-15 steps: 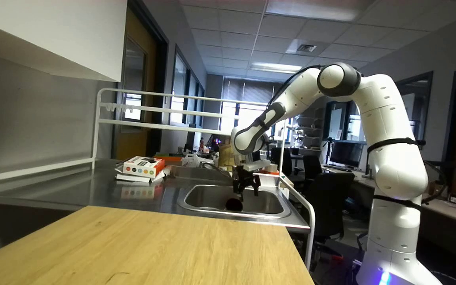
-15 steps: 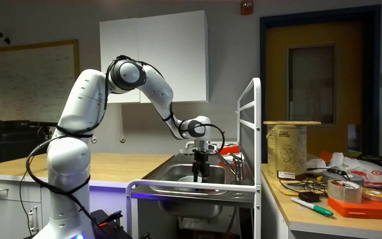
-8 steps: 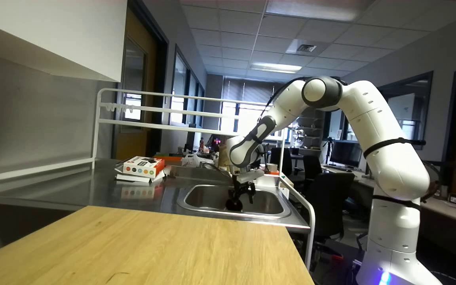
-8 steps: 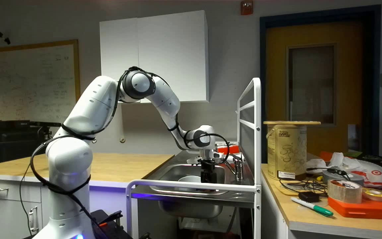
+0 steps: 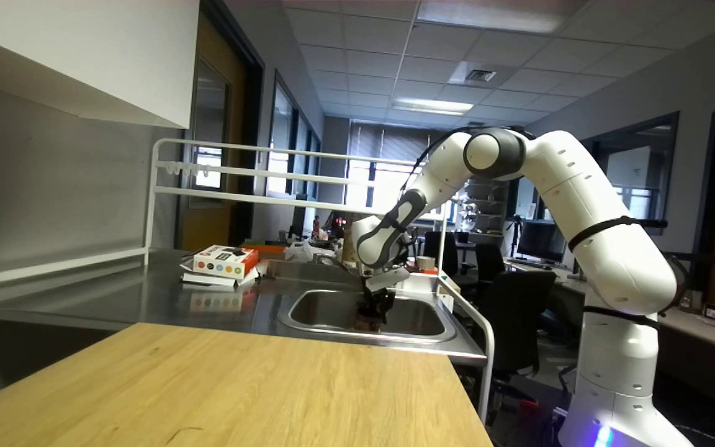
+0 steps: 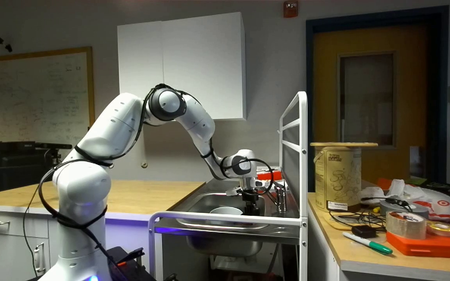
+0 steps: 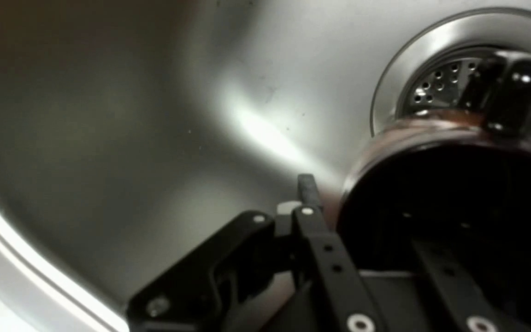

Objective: Remove the mug cup from the sink

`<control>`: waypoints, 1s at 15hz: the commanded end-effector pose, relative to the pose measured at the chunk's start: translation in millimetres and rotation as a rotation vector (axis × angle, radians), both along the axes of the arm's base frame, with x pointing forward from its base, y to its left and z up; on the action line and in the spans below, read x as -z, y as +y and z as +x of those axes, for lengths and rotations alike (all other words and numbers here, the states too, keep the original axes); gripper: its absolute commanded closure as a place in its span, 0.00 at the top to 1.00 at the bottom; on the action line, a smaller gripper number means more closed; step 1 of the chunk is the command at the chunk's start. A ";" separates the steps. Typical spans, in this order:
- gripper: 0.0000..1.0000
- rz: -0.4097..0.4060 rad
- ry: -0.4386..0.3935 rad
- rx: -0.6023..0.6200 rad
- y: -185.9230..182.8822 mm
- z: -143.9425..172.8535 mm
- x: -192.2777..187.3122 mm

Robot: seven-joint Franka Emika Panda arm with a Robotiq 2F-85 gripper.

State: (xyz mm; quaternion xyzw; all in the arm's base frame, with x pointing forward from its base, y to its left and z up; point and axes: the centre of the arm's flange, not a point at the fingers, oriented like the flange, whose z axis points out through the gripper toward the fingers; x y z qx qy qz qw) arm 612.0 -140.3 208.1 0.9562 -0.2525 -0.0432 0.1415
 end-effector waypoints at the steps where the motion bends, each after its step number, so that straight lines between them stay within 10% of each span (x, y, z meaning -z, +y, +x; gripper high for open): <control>1: 0.07 -0.034 -0.012 0.026 -3.4 6.3 -5.7; 15: 0.08 0.040 0.141 0.111 7.1 -49.1 -62.3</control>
